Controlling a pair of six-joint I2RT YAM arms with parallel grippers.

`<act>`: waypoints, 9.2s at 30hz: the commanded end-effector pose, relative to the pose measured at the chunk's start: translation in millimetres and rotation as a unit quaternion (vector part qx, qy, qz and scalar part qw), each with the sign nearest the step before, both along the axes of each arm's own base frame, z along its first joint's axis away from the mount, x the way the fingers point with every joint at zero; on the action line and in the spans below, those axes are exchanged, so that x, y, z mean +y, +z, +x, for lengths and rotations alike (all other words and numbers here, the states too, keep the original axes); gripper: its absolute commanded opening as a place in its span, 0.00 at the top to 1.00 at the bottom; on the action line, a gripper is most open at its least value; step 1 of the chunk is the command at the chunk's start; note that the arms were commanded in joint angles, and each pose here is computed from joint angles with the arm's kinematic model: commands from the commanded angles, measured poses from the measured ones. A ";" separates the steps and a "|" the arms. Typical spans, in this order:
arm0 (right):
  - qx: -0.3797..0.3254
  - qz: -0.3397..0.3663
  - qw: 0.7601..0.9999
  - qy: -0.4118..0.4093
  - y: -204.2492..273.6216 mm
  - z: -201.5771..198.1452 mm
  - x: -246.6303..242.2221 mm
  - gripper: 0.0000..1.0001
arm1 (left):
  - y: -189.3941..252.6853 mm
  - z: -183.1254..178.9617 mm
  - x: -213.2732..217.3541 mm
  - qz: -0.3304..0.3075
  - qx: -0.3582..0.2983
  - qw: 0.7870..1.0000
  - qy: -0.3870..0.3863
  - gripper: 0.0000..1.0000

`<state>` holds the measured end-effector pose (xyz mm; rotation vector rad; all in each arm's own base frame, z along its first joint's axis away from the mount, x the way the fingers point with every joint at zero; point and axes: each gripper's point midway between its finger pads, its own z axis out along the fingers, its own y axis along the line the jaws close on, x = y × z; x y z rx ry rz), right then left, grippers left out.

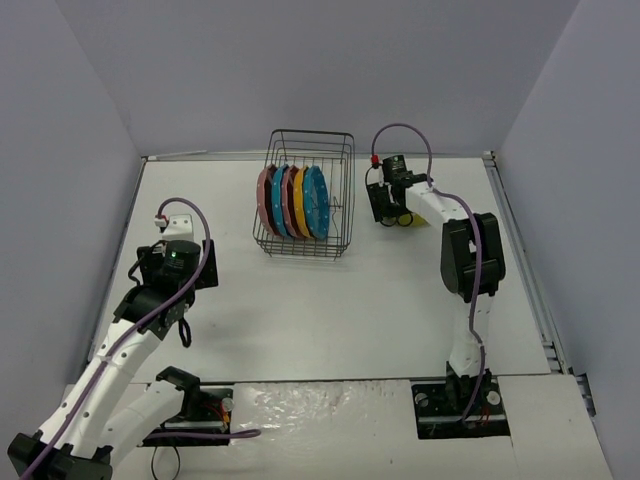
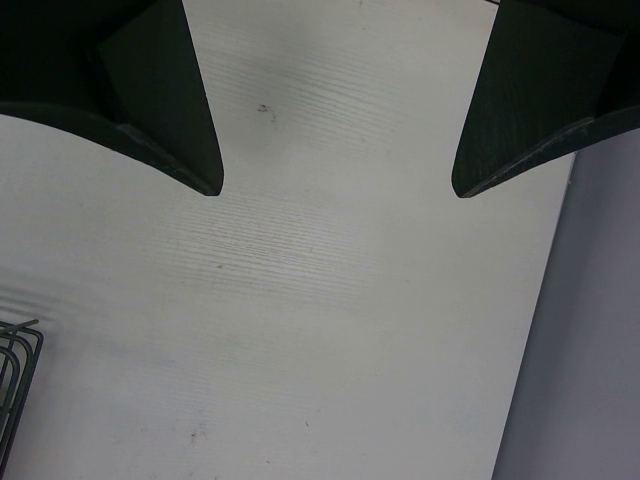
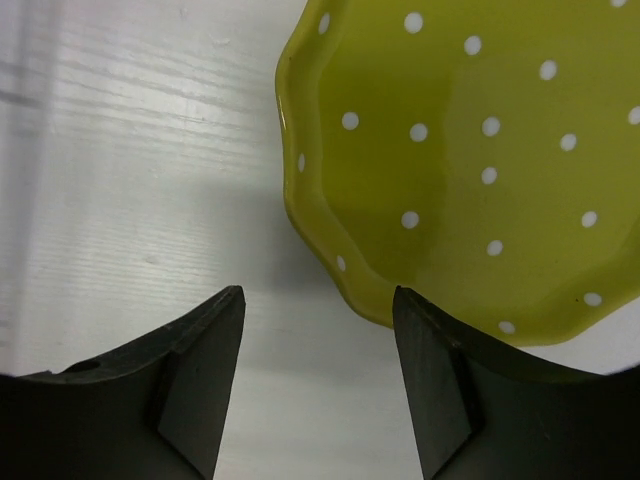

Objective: Load the plates into the dish rack

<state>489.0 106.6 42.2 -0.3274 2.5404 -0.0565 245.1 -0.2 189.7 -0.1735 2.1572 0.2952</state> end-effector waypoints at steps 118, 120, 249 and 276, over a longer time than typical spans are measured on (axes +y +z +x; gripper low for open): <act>0.050 -0.114 0.990 -0.066 -44.3 -96.0 -38.4 0.78 | 19.2 10.5 -6.5 -0.011 -0.041 0.999 -0.012 0.03; 0.049 -0.114 0.990 -0.068 -45.9 -93.9 -37.9 0.78 | 19.2 10.7 -6.6 -0.011 -0.041 0.999 -0.011 0.03; -0.237 0.461 0.854 0.037 236.1 -11.5 176.5 0.37 | 32.7 5.6 -7.9 -0.030 -0.071 0.997 -0.019 0.03; -0.519 0.075 0.837 -0.157 400.2 -254.3 -118.8 0.00 | 192.6 -69.0 17.6 -0.035 -0.188 0.980 -0.060 0.03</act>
